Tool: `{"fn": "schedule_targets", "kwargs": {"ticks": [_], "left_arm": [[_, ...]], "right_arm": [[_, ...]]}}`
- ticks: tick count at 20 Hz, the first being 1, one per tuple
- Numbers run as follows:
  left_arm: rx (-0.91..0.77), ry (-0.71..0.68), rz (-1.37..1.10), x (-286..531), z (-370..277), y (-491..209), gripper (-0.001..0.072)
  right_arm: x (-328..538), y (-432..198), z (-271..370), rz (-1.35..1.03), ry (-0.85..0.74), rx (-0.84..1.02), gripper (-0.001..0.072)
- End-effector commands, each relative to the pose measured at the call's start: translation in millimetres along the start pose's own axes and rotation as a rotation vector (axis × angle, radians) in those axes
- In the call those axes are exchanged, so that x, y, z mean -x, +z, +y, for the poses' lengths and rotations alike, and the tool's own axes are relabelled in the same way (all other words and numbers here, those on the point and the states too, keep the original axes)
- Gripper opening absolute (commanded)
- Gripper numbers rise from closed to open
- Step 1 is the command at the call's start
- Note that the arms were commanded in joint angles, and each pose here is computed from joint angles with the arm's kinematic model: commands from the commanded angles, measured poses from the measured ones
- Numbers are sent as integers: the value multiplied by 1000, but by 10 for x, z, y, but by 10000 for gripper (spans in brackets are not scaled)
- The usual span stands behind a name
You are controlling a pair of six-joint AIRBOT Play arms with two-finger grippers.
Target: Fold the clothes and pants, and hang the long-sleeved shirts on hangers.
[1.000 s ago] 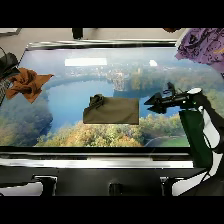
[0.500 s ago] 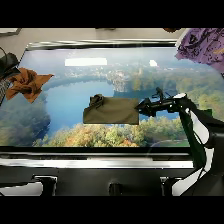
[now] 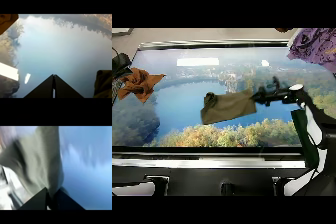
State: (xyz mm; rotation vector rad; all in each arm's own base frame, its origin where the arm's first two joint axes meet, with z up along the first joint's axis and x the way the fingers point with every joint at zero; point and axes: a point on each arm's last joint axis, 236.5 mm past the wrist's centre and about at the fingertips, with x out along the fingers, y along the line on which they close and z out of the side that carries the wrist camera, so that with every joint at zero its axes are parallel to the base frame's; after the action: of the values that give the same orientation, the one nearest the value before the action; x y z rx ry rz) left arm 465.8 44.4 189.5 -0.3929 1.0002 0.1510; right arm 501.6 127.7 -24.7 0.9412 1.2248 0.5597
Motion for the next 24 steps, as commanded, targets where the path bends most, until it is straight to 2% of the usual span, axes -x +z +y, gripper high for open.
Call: {"fn": "schedule_targets", "kwargs": {"ticks": [1, 6, 11, 17, 24], "left_arm": [[1, 0, 1, -2, 0, -1, 18], [1, 0, 1, -2, 1, -1, 18], [1, 1, 5, 0, 4, -11, 18], [1, 10, 44, 2, 24, -105, 18], [1, 27, 110, 15, 65, -258, 18]], "right_arm": [[646, 709, 207, -204, -35, -15, 29], [1676, 1339, 149, -456, -82, -87, 29], [2794, 1624, -72, -688, -123, -204, 29], [3745, 1359, -283, -871, -303, -379, 29], [4048, 691, -363, -847, -545, -541, 29]]}}
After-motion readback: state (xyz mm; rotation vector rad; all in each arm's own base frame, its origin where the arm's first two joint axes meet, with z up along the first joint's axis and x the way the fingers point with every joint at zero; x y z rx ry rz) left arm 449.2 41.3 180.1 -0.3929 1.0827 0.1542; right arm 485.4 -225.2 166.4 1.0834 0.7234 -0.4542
